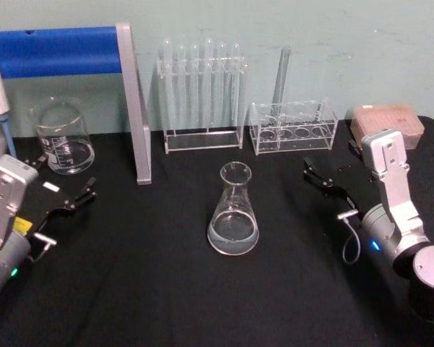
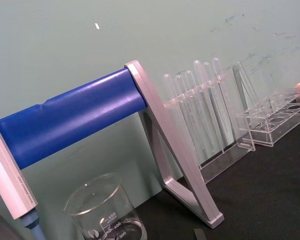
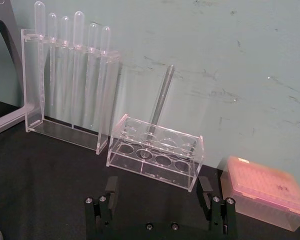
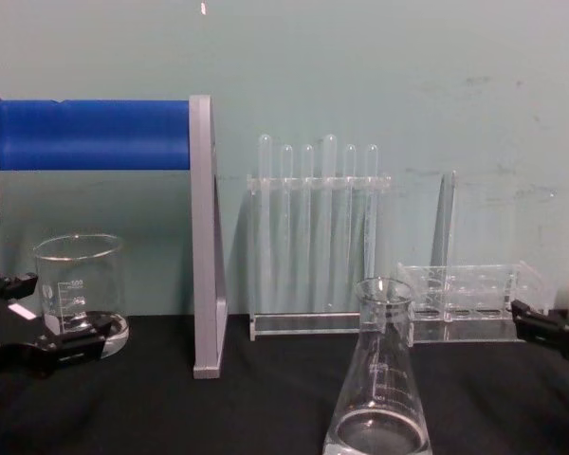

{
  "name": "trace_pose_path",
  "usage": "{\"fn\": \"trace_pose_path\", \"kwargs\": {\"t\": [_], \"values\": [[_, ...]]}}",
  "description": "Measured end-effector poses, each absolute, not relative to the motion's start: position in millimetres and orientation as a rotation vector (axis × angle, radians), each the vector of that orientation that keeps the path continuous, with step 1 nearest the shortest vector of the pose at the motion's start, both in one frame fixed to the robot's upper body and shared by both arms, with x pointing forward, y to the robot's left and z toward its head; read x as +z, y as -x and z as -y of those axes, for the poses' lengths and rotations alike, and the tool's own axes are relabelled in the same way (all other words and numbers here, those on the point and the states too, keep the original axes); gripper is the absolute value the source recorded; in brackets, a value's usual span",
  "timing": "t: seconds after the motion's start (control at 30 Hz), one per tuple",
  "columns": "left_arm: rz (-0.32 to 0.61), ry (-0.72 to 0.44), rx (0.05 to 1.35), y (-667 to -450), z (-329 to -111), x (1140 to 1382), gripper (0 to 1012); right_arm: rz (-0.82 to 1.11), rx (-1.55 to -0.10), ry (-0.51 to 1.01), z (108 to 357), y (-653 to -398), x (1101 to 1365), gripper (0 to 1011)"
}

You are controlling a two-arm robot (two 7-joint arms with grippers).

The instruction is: Grasp the erlenmeyer flask with one hand, shake it three times, then place it back.

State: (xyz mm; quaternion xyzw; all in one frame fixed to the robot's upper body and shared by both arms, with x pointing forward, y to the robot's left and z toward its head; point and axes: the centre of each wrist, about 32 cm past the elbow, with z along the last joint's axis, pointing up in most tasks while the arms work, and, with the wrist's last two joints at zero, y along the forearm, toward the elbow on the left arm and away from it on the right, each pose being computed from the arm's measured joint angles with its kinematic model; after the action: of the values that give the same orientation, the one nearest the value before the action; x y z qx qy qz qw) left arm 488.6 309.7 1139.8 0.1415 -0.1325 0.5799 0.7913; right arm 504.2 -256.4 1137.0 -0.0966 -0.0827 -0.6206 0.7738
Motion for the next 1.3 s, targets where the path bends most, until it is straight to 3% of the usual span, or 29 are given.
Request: {"fn": "trace_pose_path", "kwargs": {"t": [1.3], "values": [[0.285,-0.304,1.248,-488.6,-309.7,1139.8,1001,0.179,-1.344,0.209,256.4,-504.2,1137.0,1002]]}}
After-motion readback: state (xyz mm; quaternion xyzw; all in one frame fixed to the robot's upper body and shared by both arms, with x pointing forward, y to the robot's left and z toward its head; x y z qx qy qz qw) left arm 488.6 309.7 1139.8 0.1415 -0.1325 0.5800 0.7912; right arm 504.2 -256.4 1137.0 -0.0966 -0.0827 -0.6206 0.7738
